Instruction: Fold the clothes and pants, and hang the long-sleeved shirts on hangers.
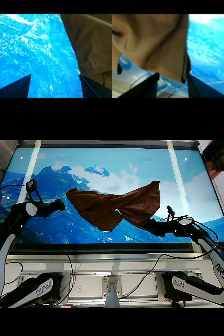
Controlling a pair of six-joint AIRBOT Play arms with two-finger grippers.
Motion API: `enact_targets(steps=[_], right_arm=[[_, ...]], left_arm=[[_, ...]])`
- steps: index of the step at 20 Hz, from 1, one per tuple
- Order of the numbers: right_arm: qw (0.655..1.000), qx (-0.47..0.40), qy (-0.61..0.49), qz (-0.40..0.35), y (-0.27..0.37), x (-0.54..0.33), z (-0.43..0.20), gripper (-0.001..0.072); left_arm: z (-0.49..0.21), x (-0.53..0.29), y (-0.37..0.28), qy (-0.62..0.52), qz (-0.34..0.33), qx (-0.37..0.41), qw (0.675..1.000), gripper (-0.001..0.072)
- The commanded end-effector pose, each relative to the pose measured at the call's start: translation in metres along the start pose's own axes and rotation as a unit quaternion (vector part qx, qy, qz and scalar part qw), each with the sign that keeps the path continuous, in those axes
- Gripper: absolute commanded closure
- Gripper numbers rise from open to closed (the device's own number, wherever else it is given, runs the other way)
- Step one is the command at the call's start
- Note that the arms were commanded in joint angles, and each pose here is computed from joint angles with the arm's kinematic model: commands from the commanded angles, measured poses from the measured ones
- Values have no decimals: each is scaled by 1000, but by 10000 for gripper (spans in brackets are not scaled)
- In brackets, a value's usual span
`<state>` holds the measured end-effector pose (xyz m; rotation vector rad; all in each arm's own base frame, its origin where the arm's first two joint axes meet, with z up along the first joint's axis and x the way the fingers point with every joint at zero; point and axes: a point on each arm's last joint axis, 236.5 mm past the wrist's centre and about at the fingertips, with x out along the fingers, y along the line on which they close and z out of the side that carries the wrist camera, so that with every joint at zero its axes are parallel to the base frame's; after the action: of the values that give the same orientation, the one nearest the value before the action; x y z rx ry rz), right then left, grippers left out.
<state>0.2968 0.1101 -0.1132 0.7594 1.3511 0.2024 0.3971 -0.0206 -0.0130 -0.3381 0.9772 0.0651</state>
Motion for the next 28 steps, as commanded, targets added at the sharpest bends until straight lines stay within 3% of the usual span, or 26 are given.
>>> enact_targets(steps=[1, 6, 10, 12, 13, 18, 20, 22, 24, 26, 28], right_arm=[[999, -20, -20, -17, -3, 8, 8, 411], [999, -21, -26, -19, -4, 8, 10, 692], [999, -21, -25, -19, -4, 8, 10, 693], [999, -21, -25, -19, -4, 8, 10, 693], [999, -21, -25, -19, -4, 8, 10, 693], [999, -21, -25, -19, -4, 8, 10, 693], [999, -21, -25, -19, -4, 8, 10, 692], [999, -21, -25, -19, -4, 8, 10, 692], [999, -21, -25, -19, -4, 8, 10, 693], [999, -21, -25, -19, -4, 8, 10, 693], [999, -21, -25, -19, -4, 8, 10, 693]], left_arm=[[-1, 0, -1, 1, -1, 1, 1000, 11], [-16, 4, 3, 29, 6, 0, 1000, 11], [-52, 26, 9, 82, 8, -24, 996, 32], [-67, 36, -14, 114, -37, -81, 989, 307], [-73, 41, -30, 127, -67, -78, 987, 332], [-115, 59, -77, 194, -138, -61, 969, 330], [-129, 63, -90, 213, -161, -46, 963, 214], [-130, 68, -95, 213, -168, -62, 961, 214], [-129, 74, -96, 209, -171, -71, 960, 225], [-133, 78, -97, 216, -171, -79, 958, 322], [-139, 80, -98, 223, -170, -76, 957, 350]])
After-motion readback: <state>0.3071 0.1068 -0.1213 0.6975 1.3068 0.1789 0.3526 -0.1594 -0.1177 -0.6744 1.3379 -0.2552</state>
